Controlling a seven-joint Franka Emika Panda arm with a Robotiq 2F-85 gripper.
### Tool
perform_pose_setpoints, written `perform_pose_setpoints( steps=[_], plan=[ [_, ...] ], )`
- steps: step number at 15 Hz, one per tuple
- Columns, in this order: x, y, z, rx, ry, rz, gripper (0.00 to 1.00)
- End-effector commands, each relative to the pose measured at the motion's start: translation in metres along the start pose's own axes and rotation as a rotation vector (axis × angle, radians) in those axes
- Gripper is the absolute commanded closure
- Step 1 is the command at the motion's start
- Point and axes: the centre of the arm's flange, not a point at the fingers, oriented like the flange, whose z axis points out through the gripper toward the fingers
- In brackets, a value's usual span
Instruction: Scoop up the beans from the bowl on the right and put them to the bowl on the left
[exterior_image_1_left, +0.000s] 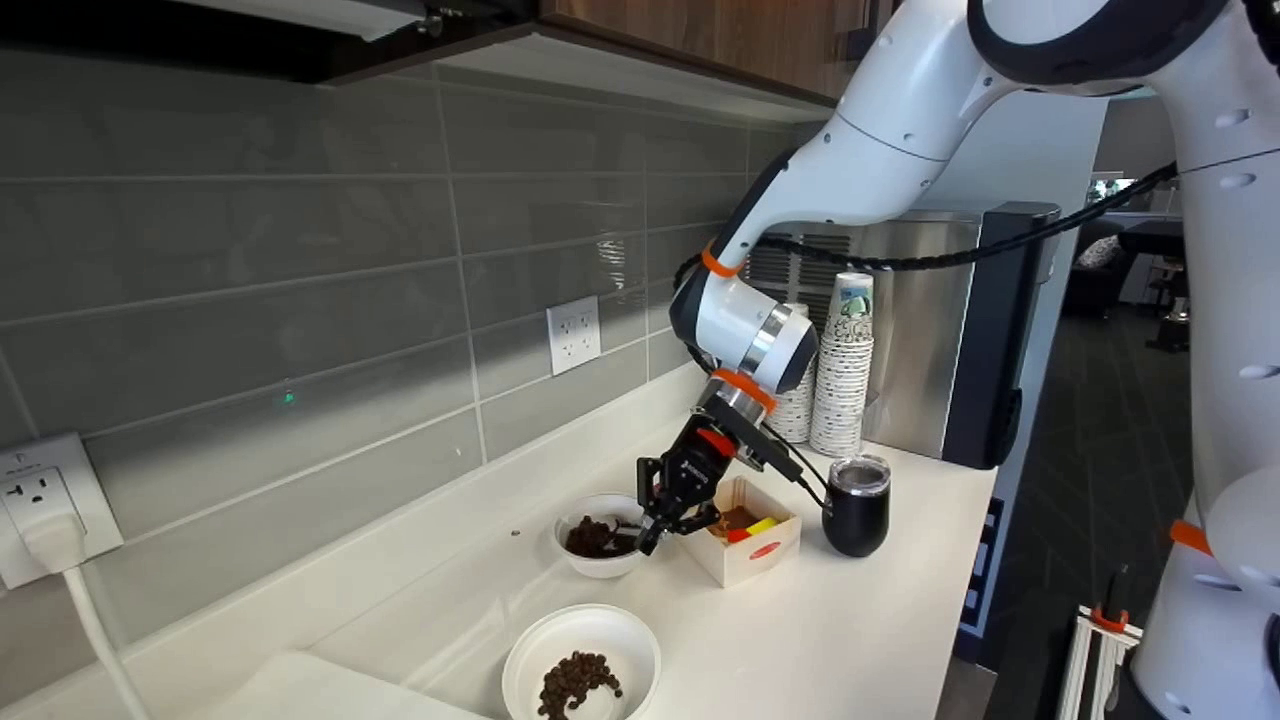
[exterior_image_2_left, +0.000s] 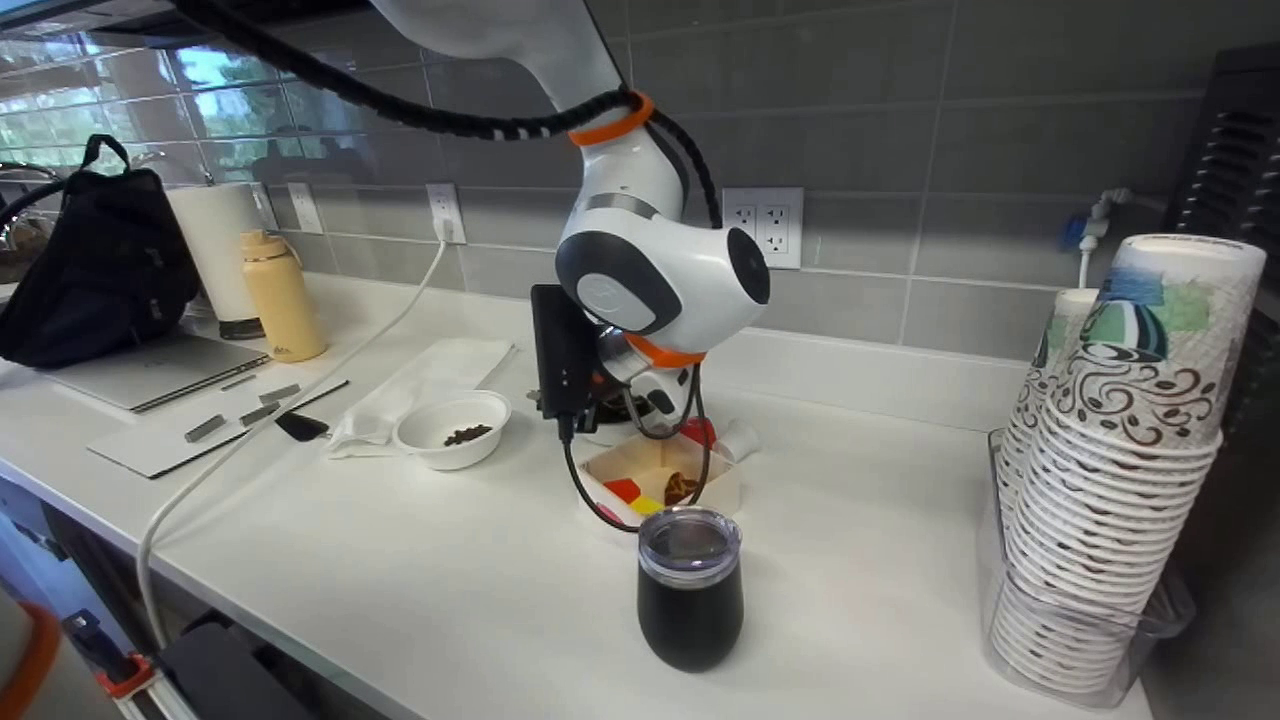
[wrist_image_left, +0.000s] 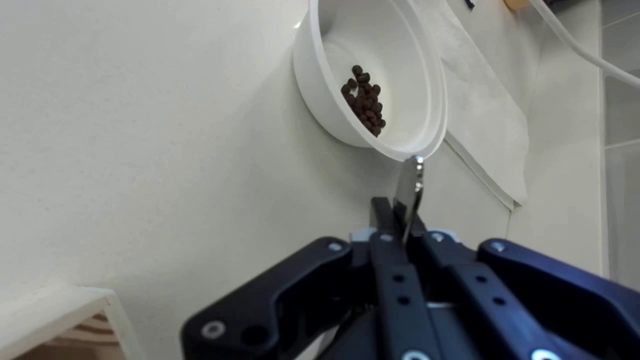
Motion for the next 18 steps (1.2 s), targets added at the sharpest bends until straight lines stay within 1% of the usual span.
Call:
perform_pose_setpoints(
  steps=[1,10,12,17,18],
  plan=[
    [0.004,0.013,-0.006,0.079,-0.007,-0.034,0.99],
    [0.005,0.039,-0.017,0.198,-0.036,-0.111,0.99],
    [0.002,0.041,-0.024,0.222,-0.042,-0.134,0.99],
    [-0.012,0.041,-0.038,0.254,-0.070,-0.204,0.99],
    [-0.015,0.041,-0.039,0.261,-0.086,-0.211,0.99]
  ],
)
